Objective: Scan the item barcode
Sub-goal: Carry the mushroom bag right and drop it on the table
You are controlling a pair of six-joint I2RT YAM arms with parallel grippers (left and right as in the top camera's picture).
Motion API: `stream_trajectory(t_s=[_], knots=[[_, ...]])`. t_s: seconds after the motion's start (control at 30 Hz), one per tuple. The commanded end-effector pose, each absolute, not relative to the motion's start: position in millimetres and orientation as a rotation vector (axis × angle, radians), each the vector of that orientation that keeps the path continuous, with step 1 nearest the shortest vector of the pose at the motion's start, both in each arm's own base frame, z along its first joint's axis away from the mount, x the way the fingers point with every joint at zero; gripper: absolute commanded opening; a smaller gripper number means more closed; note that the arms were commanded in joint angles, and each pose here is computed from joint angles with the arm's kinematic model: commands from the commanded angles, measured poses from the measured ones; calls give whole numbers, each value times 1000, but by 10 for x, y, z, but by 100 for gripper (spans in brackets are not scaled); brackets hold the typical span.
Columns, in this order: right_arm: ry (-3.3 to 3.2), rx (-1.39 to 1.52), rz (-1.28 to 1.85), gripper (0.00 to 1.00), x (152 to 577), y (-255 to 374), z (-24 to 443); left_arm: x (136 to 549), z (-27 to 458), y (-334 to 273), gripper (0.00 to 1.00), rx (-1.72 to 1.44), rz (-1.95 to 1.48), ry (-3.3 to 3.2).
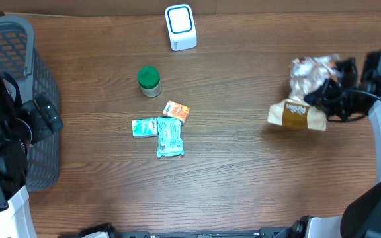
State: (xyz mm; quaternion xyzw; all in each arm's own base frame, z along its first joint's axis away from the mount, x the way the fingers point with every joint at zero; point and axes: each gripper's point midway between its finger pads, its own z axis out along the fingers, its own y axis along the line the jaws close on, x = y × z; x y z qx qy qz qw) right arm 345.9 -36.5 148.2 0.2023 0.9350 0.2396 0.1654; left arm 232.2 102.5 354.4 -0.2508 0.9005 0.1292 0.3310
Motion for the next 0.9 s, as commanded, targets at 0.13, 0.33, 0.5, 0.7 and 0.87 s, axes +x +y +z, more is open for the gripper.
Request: stream_trajectory(t_s=[0.13,0.33,0.5,0.7,0.87], knots=[[2641,763,734,20,3260,-569,1163,2290,3635,1047,100,-687,339,2312],[2690,802,708,76,3152,-570,1118,2290,3635,1047,100,-687,339,2312],[2752,781,735,73,3090,-423,1289,2290,3635,1047,100,-687,339,2312],[2770,616,736,68,3244,-121,1669,2290,3634,1048,100,-687,339,2312],[2732,491,774,64,3486,378,1853,2290,3635,1047,100,-687,339,2312]])
